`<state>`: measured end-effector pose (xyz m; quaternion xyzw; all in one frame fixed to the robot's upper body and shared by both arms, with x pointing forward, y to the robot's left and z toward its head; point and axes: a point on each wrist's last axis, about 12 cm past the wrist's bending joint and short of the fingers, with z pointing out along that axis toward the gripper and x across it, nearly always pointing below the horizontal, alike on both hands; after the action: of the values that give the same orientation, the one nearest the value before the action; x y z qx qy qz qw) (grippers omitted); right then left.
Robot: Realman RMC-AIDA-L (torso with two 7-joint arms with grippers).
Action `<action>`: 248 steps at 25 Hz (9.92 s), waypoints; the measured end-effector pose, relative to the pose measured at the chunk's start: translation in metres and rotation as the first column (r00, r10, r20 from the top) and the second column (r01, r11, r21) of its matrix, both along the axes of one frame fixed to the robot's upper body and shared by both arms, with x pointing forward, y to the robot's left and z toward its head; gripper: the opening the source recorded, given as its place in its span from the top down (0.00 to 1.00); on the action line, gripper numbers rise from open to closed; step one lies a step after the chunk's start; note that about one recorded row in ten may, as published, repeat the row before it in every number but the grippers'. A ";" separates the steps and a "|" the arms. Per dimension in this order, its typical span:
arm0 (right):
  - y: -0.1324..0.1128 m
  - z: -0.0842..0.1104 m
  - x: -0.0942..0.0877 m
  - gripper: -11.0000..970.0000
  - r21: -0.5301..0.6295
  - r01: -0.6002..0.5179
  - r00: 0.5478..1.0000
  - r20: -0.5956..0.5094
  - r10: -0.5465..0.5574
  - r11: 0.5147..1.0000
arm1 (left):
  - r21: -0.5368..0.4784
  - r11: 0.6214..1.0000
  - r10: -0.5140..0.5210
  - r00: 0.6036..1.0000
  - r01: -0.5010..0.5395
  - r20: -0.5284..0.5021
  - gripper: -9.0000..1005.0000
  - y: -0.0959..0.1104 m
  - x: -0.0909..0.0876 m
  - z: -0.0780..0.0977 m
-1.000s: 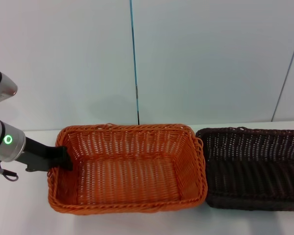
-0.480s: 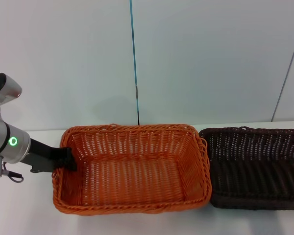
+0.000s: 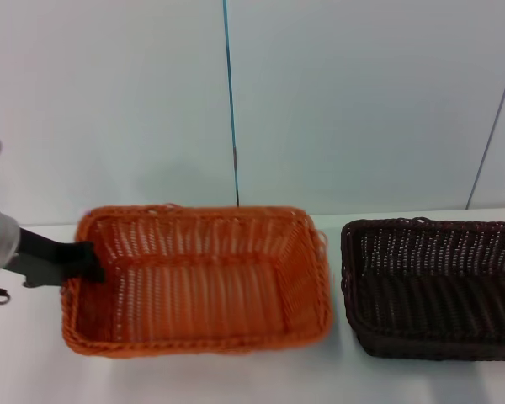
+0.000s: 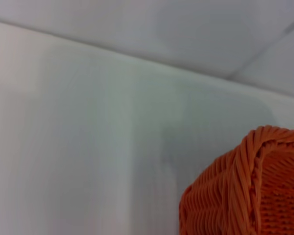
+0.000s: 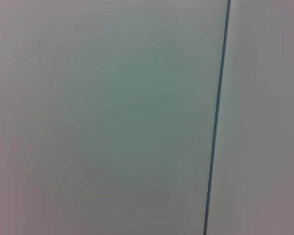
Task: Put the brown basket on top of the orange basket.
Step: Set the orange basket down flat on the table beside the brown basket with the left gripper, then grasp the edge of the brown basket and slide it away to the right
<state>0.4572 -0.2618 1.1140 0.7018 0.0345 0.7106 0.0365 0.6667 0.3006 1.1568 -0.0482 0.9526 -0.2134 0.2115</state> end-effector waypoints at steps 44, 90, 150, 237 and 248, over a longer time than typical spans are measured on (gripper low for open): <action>0.001 0.002 -0.001 0.04 -0.020 -0.007 1.000 0.006 0.007 1.000 | 0.092 0.993 -0.081 0.994 0.074 0.075 0.87 -0.038 0.002 -0.030; 0.008 0.007 0.008 0.04 0.065 -0.021 1.000 -0.002 0.021 0.998 | 0.156 0.980 0.014 0.827 -0.123 0.562 0.10 -0.019 -0.031 0.021; -0.104 0.085 0.037 0.05 0.173 0.059 0.904 -0.427 0.021 0.983 | -0.084 0.902 0.268 0.399 -0.423 0.877 0.09 0.060 -0.215 -0.083; -0.088 -0.004 0.185 0.47 -0.009 0.087 0.627 -0.777 -0.061 0.996 | 0.005 0.858 0.273 0.465 -0.514 0.842 0.09 0.052 -0.195 -0.073; -0.088 -0.012 0.183 0.74 -0.018 0.090 0.626 -0.777 -0.071 0.996 | 0.015 0.858 0.277 0.487 -0.513 0.828 0.09 0.051 -0.192 -0.074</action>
<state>0.6404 -0.3502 1.1016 0.9404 0.0075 0.3375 0.0418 0.4749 0.3516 1.0826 -0.1378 0.7335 -0.0297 0.6649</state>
